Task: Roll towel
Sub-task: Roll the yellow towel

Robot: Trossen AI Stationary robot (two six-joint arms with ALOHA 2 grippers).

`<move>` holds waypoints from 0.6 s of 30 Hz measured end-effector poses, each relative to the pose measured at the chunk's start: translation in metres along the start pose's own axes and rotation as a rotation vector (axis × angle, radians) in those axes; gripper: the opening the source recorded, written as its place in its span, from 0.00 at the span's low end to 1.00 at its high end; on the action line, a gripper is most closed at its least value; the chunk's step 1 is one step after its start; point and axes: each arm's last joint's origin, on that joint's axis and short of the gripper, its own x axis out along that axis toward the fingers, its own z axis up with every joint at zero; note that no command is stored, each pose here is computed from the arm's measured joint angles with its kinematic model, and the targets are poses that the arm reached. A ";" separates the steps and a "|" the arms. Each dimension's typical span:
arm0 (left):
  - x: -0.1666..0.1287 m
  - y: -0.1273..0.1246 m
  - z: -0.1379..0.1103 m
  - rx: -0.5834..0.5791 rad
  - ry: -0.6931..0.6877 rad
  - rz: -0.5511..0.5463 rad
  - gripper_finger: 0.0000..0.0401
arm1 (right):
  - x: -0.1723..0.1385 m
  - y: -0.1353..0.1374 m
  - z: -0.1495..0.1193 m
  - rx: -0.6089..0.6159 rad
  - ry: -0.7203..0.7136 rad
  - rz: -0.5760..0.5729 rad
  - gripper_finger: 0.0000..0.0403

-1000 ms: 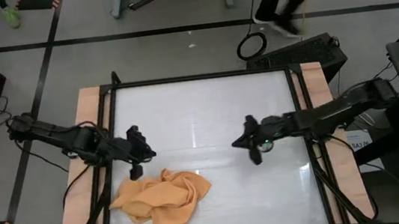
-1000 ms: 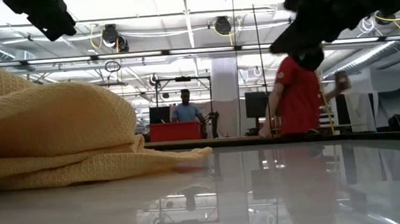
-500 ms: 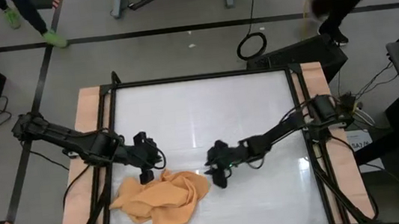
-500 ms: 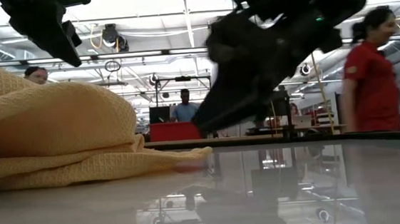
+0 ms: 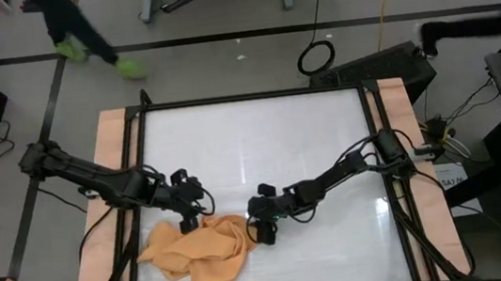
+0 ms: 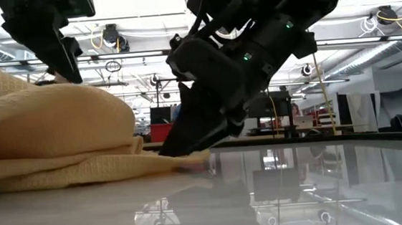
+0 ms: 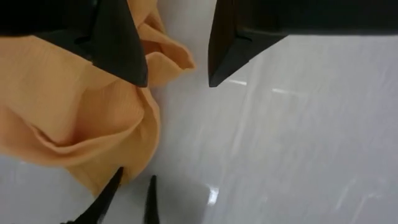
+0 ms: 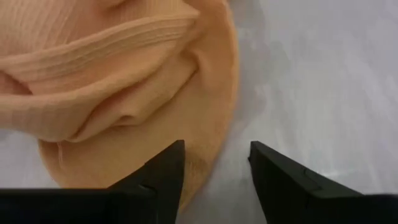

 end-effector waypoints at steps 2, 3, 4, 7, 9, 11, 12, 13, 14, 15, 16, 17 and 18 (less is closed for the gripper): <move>0.004 -0.001 0.000 0.003 0.016 0.008 0.44 | 0.000 0.002 -0.001 -0.023 -0.003 -0.009 0.34; 0.006 -0.001 0.000 0.005 0.023 0.013 0.44 | 0.000 0.004 -0.002 -0.036 -0.002 -0.011 0.31; 0.008 -0.002 0.000 0.006 0.029 0.016 0.44 | -0.001 0.005 -0.003 -0.046 0.000 -0.011 0.27; 0.015 -0.003 -0.001 0.012 0.054 0.030 0.44 | -0.001 0.006 -0.003 -0.067 0.003 -0.009 0.14; 0.020 -0.004 -0.001 0.015 0.069 0.039 0.44 | -0.001 0.006 -0.004 -0.088 0.005 -0.006 0.05; 0.023 -0.005 -0.001 0.018 0.076 0.042 0.44 | -0.001 0.006 -0.005 -0.103 0.017 -0.004 0.02; 0.025 -0.005 -0.001 0.018 0.078 0.044 0.44 | -0.003 0.006 -0.004 -0.105 0.027 -0.008 0.02; 0.027 -0.006 0.000 0.018 0.076 0.043 0.44 | -0.005 0.006 -0.005 -0.112 0.047 -0.013 0.02; 0.028 -0.007 0.000 0.018 0.074 0.041 0.44 | -0.009 0.006 -0.005 -0.120 0.068 -0.021 0.02; 0.029 -0.007 0.000 0.018 0.074 0.041 0.44 | -0.014 0.006 -0.004 -0.132 0.091 -0.030 0.01; 0.030 -0.007 0.000 0.021 0.074 0.040 0.44 | -0.019 0.006 -0.004 -0.145 0.113 -0.040 0.01; 0.030 -0.008 0.001 0.024 0.070 0.038 0.44 | -0.026 0.007 -0.003 -0.161 0.134 -0.051 0.01; 0.031 -0.009 0.002 0.026 0.059 0.031 0.44 | -0.033 0.009 -0.001 -0.177 0.147 -0.063 0.01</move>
